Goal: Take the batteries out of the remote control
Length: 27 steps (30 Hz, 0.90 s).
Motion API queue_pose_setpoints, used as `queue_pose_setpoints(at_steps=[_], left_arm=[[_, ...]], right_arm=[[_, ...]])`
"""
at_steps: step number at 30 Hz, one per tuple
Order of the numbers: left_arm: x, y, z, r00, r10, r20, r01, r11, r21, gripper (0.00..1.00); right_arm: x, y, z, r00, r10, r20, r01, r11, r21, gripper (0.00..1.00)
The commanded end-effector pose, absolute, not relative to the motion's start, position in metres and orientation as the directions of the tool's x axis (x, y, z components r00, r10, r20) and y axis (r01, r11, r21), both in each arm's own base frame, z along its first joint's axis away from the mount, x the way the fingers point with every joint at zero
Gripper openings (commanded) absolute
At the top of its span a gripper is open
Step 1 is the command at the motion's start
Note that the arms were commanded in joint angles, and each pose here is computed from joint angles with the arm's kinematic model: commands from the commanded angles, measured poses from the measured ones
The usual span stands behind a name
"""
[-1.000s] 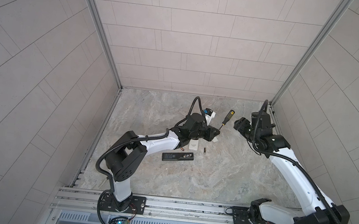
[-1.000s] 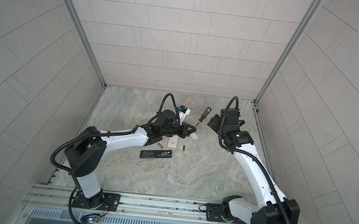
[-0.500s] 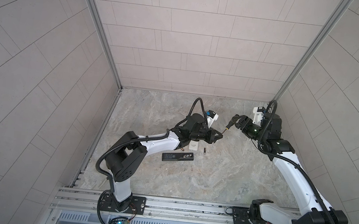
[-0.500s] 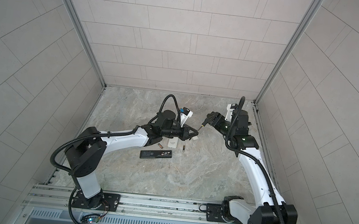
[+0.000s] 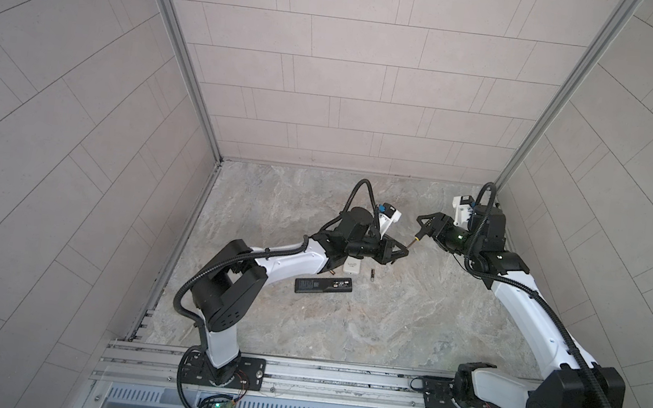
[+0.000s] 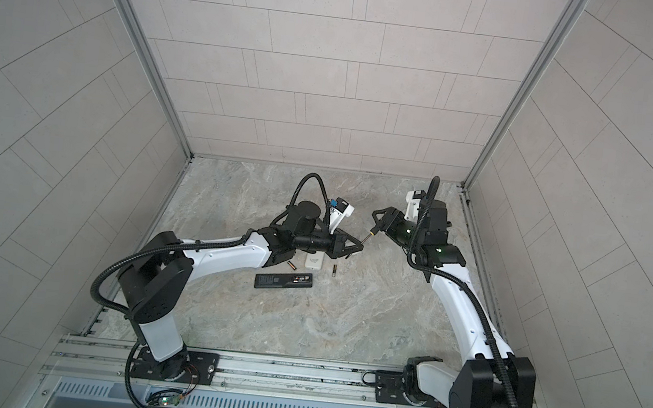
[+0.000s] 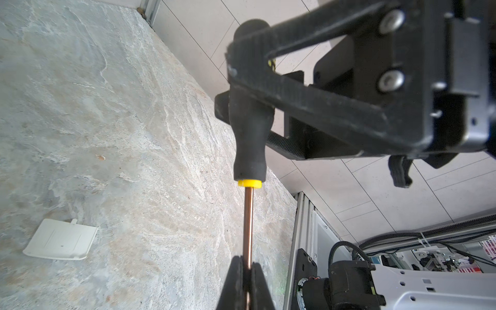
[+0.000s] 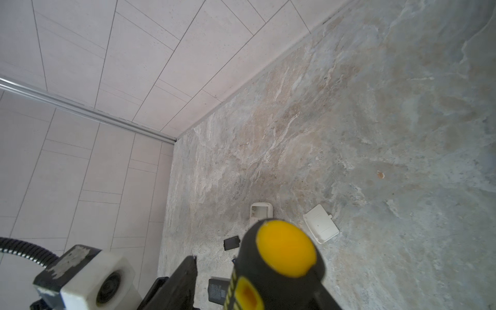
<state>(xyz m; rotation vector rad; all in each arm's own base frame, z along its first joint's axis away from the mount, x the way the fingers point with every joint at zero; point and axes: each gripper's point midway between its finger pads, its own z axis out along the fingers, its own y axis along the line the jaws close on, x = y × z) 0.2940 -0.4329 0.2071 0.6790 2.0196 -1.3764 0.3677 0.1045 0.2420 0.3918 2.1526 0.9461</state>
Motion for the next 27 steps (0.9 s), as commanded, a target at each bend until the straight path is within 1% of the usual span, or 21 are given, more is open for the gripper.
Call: queue_pose_setpoints(at_steps=[1, 8, 10, 11, 12, 13, 16, 19, 20, 21, 24, 27], left_arm=[[0.287, -0.433, 0.251, -0.638, 0.046, -0.769, 0.752, 0.255, -0.608, 0.00], [0.287, -0.429, 0.252, -0.643, 0.061, -0.763, 0.750, 0.251, -0.612, 0.00], [0.289, -0.428, 0.251, -0.642, 0.066, -0.764, 0.750, 0.262, -0.608, 0.00], [0.292, -0.426, 0.249, -0.642, 0.068, -0.764, 0.747, 0.283, -0.602, 0.04], [0.295, -0.423, 0.247, -0.638, 0.074, -0.767, 0.745, 0.311, -0.590, 0.17], [0.300, -0.417, 0.245, -0.632, 0.079, -0.771, 0.741, 0.351, -0.572, 0.26], [0.315, -0.387, 0.240, -0.625, 0.088, -0.775, 0.706, 0.486, -0.515, 0.44], [0.325, -0.342, 0.230, -0.624, 0.120, -0.772, 0.641, 0.643, -0.419, 0.53], [0.328, -0.326, 0.226, -0.629, 0.131, -0.766, 0.607, 0.698, -0.380, 0.57], [0.329, -0.306, 0.220, -0.646, 0.139, -0.750, 0.559, 0.756, -0.341, 0.64], [0.322, -0.256, 0.204, -0.712, 0.153, -0.685, 0.432, 0.865, -0.256, 0.68], [0.308, -0.212, 0.188, -0.777, 0.116, -0.619, 0.298, 0.934, -0.199, 0.70]], right_arm=[[0.371, 0.103, 0.246, -0.685, 0.530, -0.500, -0.023, 0.670, 0.742, 0.46], [0.368, 0.102, 0.245, -0.700, 0.520, -0.490, -0.026, 0.667, 0.745, 0.25], [0.367, 0.101, 0.245, -0.703, 0.516, -0.489, -0.022, 0.672, 0.740, 0.23], [0.366, 0.100, 0.245, -0.703, 0.516, -0.489, -0.020, 0.673, 0.739, 0.22], [0.366, 0.100, 0.248, -0.699, 0.519, -0.492, -0.023, 0.671, 0.741, 0.21], [0.366, 0.100, 0.251, -0.695, 0.519, -0.497, -0.029, 0.671, 0.741, 0.21], [0.366, 0.096, 0.257, -0.668, 0.530, -0.522, -0.031, 0.680, 0.732, 0.20], [0.364, 0.093, 0.259, -0.625, 0.546, -0.557, -0.023, 0.701, 0.713, 0.18], [0.362, 0.094, 0.262, -0.609, 0.549, -0.572, -0.034, 0.703, 0.711, 0.18], [0.360, 0.097, 0.265, -0.590, 0.552, -0.590, -0.047, 0.706, 0.707, 0.18], [0.352, 0.109, 0.276, -0.514, 0.534, -0.672, -0.110, 0.736, 0.668, 0.18], [0.341, 0.125, 0.272, -0.448, 0.478, -0.755, -0.131, 0.801, 0.584, 0.16]])
